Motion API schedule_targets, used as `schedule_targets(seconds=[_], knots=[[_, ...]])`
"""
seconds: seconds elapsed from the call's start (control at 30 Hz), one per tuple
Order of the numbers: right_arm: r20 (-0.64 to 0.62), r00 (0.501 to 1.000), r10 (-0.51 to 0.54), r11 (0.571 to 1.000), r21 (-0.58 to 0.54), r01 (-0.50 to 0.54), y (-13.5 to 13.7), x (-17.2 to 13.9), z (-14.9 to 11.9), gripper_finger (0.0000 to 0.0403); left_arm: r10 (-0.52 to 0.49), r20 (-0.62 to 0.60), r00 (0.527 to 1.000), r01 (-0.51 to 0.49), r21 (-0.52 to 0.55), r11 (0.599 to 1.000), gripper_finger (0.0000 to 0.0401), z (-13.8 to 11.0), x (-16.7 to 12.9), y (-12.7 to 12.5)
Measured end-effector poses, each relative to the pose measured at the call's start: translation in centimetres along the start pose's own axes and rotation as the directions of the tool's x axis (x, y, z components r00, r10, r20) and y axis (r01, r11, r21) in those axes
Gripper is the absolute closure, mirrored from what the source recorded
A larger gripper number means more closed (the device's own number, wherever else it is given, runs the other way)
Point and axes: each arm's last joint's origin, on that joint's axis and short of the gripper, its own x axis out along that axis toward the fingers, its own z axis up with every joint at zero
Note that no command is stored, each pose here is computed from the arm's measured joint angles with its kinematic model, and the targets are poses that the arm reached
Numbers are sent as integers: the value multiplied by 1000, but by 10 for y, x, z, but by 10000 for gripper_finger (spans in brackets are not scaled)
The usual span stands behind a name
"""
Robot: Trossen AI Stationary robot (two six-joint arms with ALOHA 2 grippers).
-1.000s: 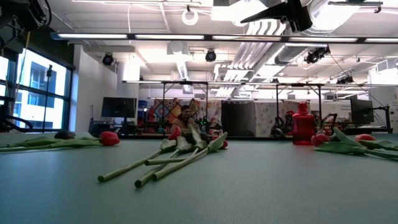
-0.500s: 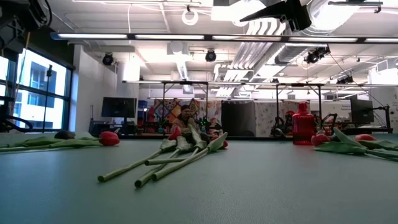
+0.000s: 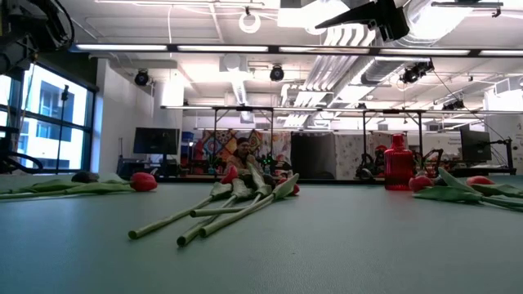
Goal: Sort flowers into vase by color
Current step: Put the orange tulip into the transparent vase
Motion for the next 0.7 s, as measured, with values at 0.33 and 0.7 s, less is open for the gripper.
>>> schedule_targets(seconds=[0.33,0.7], knots=[[-2,1000,-13,1000,-11,13,-1,0,0,82,-19,-28,999,14,-157,988,224,9,-17,14],[-3,1000,-18,999,-34,18,-2,0,0,82,-24,-120,992,-4,-228,974,225,2,-17,17]])
